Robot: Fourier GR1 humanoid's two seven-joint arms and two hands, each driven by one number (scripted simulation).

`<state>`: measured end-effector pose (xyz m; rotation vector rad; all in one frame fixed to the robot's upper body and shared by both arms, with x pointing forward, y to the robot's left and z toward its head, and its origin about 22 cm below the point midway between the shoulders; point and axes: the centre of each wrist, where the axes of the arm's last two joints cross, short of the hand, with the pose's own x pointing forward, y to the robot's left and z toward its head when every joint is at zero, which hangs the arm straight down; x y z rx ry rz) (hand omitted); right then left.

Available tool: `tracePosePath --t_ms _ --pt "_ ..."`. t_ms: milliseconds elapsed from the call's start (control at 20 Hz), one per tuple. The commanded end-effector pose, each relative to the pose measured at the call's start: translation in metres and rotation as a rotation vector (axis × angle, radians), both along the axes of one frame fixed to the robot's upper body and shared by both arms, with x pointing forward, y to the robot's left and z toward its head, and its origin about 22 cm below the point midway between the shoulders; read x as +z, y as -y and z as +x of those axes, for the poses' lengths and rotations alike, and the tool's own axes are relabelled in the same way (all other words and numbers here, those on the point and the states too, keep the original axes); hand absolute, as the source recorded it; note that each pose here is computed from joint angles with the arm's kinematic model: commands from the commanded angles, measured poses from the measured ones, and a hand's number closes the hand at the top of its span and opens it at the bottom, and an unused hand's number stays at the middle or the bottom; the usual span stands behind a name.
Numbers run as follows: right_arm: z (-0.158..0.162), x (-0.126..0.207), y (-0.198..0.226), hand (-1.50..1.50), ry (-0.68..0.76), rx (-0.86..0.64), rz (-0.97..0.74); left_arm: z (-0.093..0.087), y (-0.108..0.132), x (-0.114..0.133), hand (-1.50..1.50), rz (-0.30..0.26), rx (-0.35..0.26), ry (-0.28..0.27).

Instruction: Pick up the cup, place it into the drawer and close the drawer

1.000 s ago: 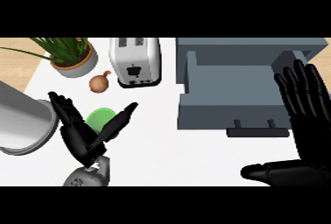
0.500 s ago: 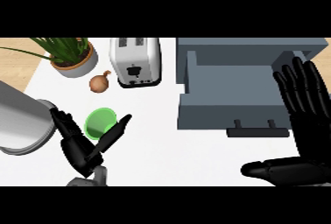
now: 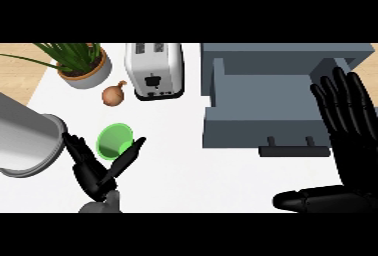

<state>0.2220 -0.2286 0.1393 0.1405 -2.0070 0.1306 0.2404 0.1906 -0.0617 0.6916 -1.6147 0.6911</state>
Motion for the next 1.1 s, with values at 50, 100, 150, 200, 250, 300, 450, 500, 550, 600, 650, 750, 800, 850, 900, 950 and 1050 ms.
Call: tracePosePath --t_ms 50,100,150,200,250,300,450,500,550,600,650,750,800,850,900,950,1050 --pt "0.004 -0.005 0.006 -1.5 0.012 0.021 -0.001 0.0 0.0 -0.024 -1.5 -0.004 0.026 -0.003" --pt "0.004 -0.011 0.0 -1.5 -0.02 0.002 0.019 -0.005 -0.001 -0.009 -1.5 -0.002 0.028 0.009" --pt "0.006 -0.005 0.005 -1.5 -0.008 0.014 -0.002 -0.007 -0.002 -0.033 -1.5 0.006 0.021 0.008" --pt "-0.003 0.01 0.01 -1.5 -0.026 0.009 0.006 -0.011 0.001 -0.03 -1.5 0.014 0.054 0.012" --pt "-0.009 0.006 0.003 -1.5 -0.01 0.026 0.022 -0.013 -0.009 -0.047 -1.5 0.002 0.058 0.018" --pt "-0.01 -0.001 0.003 -1.5 -0.019 0.029 -0.015 -0.003 -0.01 -0.047 -1.5 0.002 0.061 0.002" --pt "-0.013 0.006 0.027 -1.5 -0.02 0.029 -0.01 -0.003 -0.007 -0.048 -1.5 -0.016 0.051 0.006" --pt "0.008 0.0 0.004 -1.5 -0.02 0.021 -0.01 -0.012 -0.01 -0.064 -1.5 0.001 0.06 0.003" --pt "0.014 0.01 0.005 -1.5 -0.008 0.016 -0.009 -0.02 0.0 -0.047 -1.5 -0.003 0.031 -0.001" --pt "0.011 -0.003 0.011 -1.5 -0.017 0.016 -0.02 -0.013 -0.004 -0.053 -1.5 0.01 0.056 -0.006" --pt "-0.002 0.001 0.018 -1.5 -0.008 0.021 -0.003 0.001 -0.015 -0.06 -1.5 -0.015 0.062 -0.001" --pt "0.002 0.009 0.003 -1.5 -0.005 0.017 0.007 -0.013 -0.012 -0.068 -1.5 -0.019 0.043 -0.009" --pt "-0.003 0.004 0.005 -1.5 0.011 0.006 0.005 -0.019 -0.017 -0.069 -1.5 -0.016 0.051 -0.006" --pt "0.006 0.018 0.007 -1.5 -0.007 0.017 0.007 -0.001 0.0 -0.055 -1.5 0.014 0.055 -0.005" --pt "-0.007 -0.006 0.028 -1.5 0.013 0.021 0.001 -0.018 -0.018 -0.069 -1.5 -0.011 0.038 0.006" --pt "0.001 0.003 0.017 -1.5 -0.006 0.01 -0.009 -0.019 0.003 -0.066 -1.5 -0.002 0.037 0.001" --pt "-0.001 -0.001 -0.004 -1.5 -0.008 0.023 0.02 0.007 -0.007 -0.073 -1.5 -0.006 0.023 0.017"
